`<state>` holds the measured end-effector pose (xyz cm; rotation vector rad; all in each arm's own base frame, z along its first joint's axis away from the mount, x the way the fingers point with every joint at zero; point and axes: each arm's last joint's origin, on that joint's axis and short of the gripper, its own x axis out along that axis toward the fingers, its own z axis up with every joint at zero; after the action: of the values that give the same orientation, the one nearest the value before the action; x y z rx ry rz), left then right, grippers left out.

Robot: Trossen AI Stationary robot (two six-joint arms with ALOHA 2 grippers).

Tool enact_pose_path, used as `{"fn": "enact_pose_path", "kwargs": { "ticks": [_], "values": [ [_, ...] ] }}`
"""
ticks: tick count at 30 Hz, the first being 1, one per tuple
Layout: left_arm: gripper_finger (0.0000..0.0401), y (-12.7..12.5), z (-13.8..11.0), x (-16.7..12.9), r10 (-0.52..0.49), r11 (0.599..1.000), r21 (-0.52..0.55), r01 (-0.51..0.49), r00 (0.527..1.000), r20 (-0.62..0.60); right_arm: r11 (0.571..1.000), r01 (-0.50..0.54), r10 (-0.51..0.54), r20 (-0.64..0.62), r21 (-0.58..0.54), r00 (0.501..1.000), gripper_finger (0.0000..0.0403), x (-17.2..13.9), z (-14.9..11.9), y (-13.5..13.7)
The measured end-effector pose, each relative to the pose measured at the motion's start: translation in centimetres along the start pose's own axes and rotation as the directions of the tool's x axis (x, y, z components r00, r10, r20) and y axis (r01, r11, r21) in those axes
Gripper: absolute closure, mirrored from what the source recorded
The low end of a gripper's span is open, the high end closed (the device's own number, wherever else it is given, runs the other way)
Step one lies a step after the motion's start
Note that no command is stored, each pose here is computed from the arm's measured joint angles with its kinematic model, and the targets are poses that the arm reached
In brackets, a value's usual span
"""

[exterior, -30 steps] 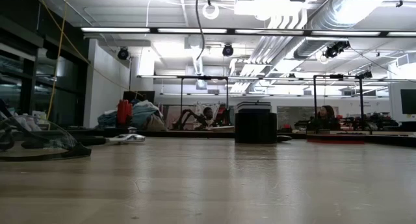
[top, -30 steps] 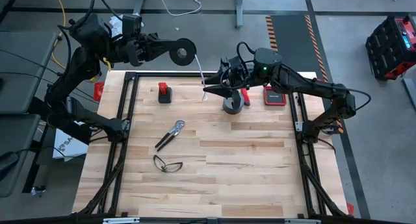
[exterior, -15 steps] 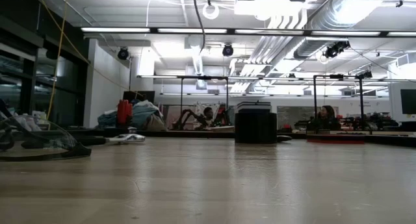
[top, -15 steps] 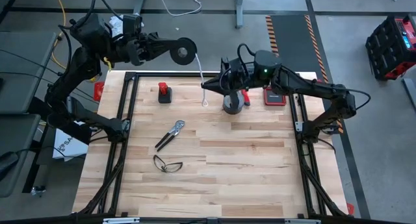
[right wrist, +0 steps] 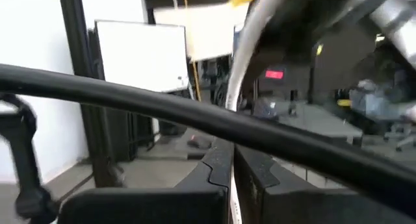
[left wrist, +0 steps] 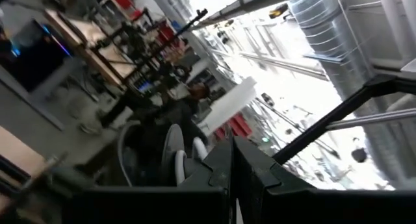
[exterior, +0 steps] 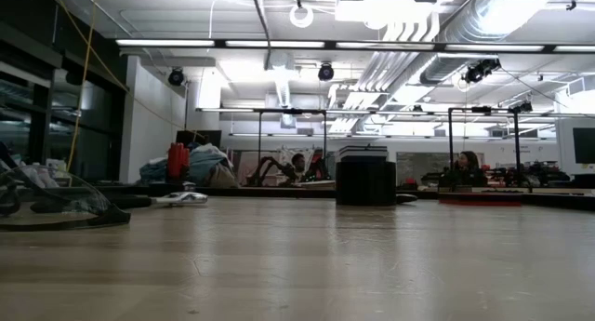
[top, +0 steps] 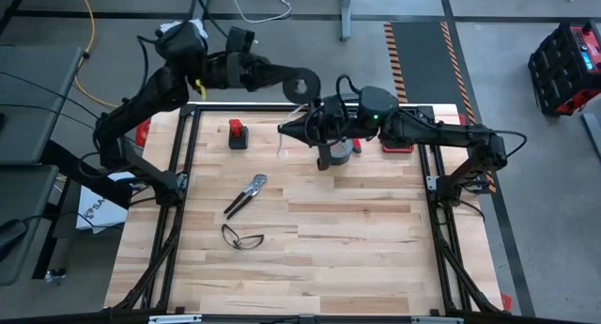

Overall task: Coil cords
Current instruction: Coil the white wire onto the black spool

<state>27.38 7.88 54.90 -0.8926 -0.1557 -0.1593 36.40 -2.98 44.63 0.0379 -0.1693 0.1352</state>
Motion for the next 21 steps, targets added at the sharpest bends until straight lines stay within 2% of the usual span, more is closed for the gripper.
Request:
{"fn": "enact_pose_path", "kwargs": {
  "ticks": [10, 21],
  "values": [
    [0.0401, -1.0, -1.4, 0.6, -0.056, 0.991, -0.127, 0.047, 0.996, -0.063, 0.998, 0.041, -0.037, 0.083, -0.045, 0.996, 0.0403, -0.3, 0.9, -0.9],
    [0.0401, -0.9, -2.2, 1.4, -0.035, 0.992, -0.127, 0.027, 0.997, -0.064, 0.997, 0.043, -0.032, 0.164, -0.064, 0.986, 0.0403, -0.4, 1.7, -0.9]
  ]
}}
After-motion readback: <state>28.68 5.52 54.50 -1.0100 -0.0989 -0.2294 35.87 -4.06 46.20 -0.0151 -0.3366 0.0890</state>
